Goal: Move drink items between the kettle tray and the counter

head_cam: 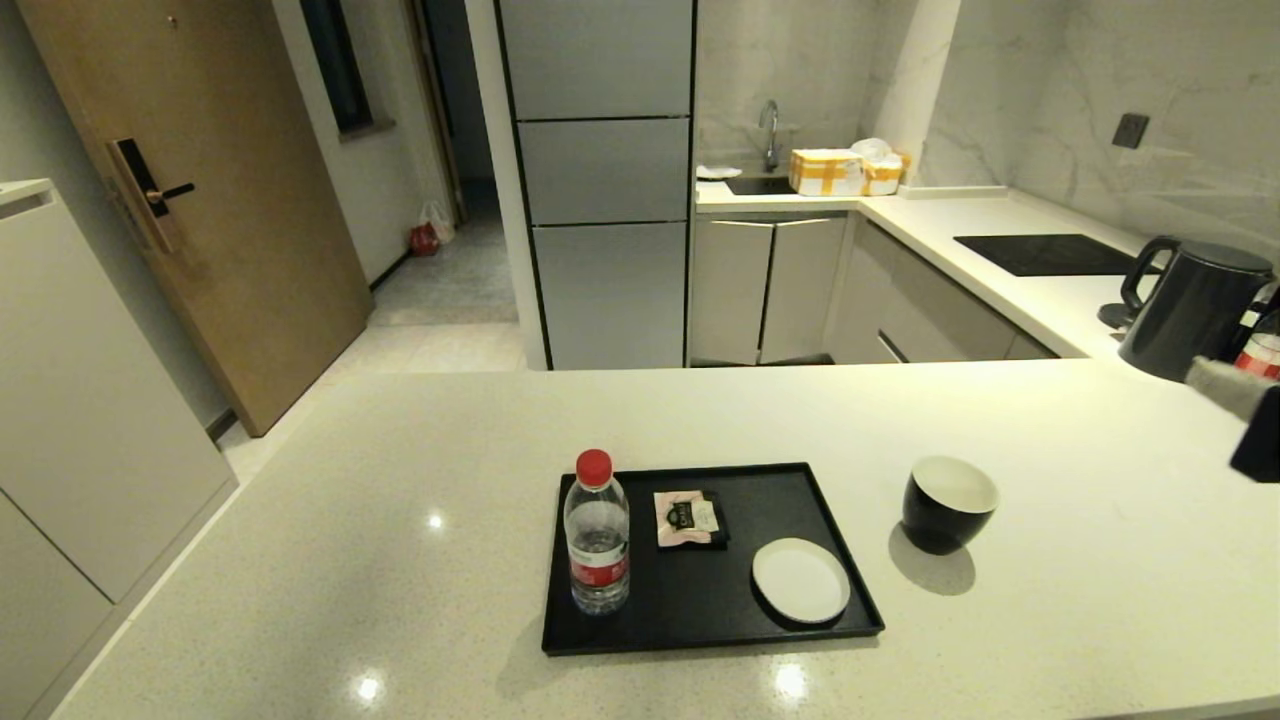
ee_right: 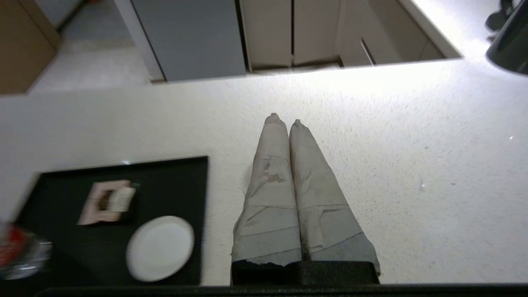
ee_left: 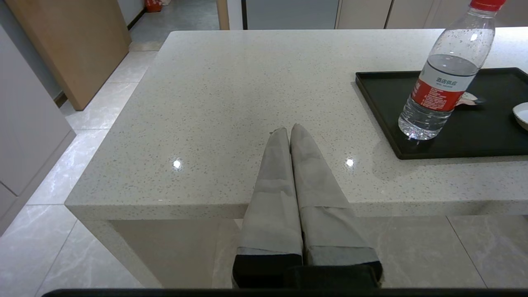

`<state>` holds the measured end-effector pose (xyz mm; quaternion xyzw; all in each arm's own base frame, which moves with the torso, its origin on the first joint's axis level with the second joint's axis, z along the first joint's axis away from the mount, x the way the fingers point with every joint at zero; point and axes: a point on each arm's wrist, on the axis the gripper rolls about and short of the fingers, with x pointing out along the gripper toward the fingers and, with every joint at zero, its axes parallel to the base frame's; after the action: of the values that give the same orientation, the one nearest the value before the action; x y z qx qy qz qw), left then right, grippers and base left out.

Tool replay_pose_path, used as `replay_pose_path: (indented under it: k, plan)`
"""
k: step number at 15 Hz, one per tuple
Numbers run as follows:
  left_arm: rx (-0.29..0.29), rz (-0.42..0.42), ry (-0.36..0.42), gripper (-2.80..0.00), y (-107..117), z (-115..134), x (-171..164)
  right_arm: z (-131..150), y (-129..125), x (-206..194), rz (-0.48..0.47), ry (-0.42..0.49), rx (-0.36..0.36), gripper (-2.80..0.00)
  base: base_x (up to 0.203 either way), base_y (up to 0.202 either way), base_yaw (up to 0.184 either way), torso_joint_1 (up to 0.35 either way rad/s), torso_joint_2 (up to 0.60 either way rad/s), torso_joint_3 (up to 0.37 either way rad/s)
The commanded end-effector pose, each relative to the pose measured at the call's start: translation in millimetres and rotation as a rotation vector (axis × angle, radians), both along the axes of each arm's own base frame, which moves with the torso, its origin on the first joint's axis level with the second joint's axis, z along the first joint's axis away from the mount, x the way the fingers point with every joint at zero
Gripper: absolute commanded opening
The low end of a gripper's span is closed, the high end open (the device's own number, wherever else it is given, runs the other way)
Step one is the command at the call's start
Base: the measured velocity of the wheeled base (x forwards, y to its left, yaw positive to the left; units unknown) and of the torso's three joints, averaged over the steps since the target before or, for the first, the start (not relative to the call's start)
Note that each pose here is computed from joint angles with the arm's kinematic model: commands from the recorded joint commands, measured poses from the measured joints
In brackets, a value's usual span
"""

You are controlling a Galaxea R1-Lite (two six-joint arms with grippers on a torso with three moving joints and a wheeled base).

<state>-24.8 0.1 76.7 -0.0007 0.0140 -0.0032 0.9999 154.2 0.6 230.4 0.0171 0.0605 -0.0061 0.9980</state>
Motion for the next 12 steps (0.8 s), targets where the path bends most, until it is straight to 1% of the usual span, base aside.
replay_pose_path:
  k: [1,2,4,6,8,9,10,12]
  plan:
    - [0.0,0.0,0.0,-2.8,0.0,0.0,0.0,31.7,-0.1,-96.0,-0.007,0.09,0.019,-2.8,0.0,0.0,0.0,0.0,0.0,0.0]
    - [0.0,0.0,0.0,-2.8,0.0,0.0,0.0,34.6,-0.8,-119.7,-0.016,0.096,0.026,-2.8,0.0,0.0,0.0,0.0,0.0,0.0]
    - [0.0,0.0,0.0,-2.8,0.0,0.0,0.0,34.0,-2.0,-153.8,-0.033,0.088,0.034,-2.8,0.0,0.0,0.0,0.0,0.0,0.0]
    - [0.0,0.0,0.0,-2.8,0.0,0.0,0.0,31.8,-2.6,-171.0,-0.044,0.111,0.036,-2.8,0.0,0.0,0.0,0.0,0.0,0.0]
    - [0.0,0.0,0.0,-2.8,0.0,0.0,0.0,32.2,-2.5,-175.2,-0.03,0.136,0.038,-2.8,0.0,0.0,0.0,0.0,0.0,0.0]
    - [-0.002,-0.001,0.0,-2.8,0.0,0.0,0.0,30.5,-1.8,-174.0,-0.001,0.159,0.042,-2.8,0.0,0.0,0.0,0.0,0.0,0.0]
    - [0.0,0.0,0.0,-2.8,0.0,0.0,0.0,29.6,-0.5,-171.9,0.055,0.182,0.054,-2.8,0.0,0.0,0.0,0.0,0.0,0.0]
    - [-0.002,0.0,0.0,-2.8,0.0,0.0,0.0,24.6,2.7,-167.6,0.186,0.274,0.088,-2.8,0.0,0.0,0.0,0.0,0.0,0.0]
